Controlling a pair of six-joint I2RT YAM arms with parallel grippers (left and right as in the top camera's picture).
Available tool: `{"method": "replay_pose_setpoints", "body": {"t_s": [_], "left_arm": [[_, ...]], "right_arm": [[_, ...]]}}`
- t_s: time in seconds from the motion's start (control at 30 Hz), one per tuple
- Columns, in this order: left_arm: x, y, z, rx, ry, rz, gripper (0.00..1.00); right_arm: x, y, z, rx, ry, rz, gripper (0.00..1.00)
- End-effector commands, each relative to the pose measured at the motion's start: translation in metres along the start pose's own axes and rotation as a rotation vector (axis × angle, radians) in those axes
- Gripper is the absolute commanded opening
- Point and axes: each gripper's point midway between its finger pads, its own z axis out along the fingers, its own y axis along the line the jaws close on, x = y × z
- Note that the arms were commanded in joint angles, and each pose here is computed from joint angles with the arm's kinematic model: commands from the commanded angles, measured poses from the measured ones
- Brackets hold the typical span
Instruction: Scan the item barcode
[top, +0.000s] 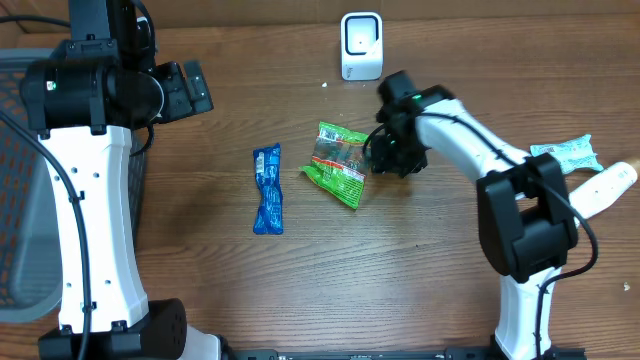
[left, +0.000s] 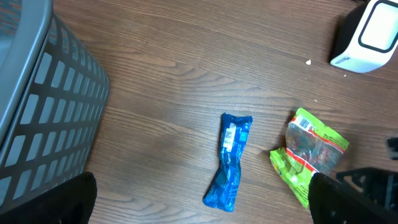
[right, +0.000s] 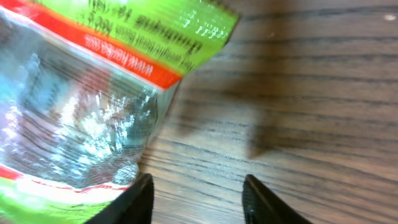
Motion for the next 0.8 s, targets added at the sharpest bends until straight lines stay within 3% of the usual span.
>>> {"method": "replay_pose_setpoints", "body": {"t_s": [0.0,0.13,0.2,0.3,0.47,0.77], "left_arm": [[-0.004,-0.002,-0.006,0.003,-0.023,0.017,1.0],[-0.004,-0.002,-0.006,0.003,-0.023,0.017,1.0],[-0.004,-0.002,-0.006,0.003,-0.023,0.017,1.0],[-0.004,-0.002,-0.006,0.003,-0.023,0.016,1.0],[-0.004,-0.002,-0.006,0.003,-0.024,0.017,1.0],[-0.004,-0.002,-0.006,0.003,-0.023,0.017,1.0]], "right_arm": [[-0.006,0.023,-0.008,-0.142,0.009,0.122,0.45],[-0.011,0.026,-0.008,-0.152,0.0,0.217,0.49],[-0.011,0.034,-0.009,-0.196,0.008,0.225,0.75],[-0.011,0.042,-0.01,-0.242,0.02,0.247,0.89],[-0.011,0.045,-0.001,-0.278,0.02,0.293,0.89],[0.007,0.041,0.043,-0.26,0.015,0.402,0.78]]}}
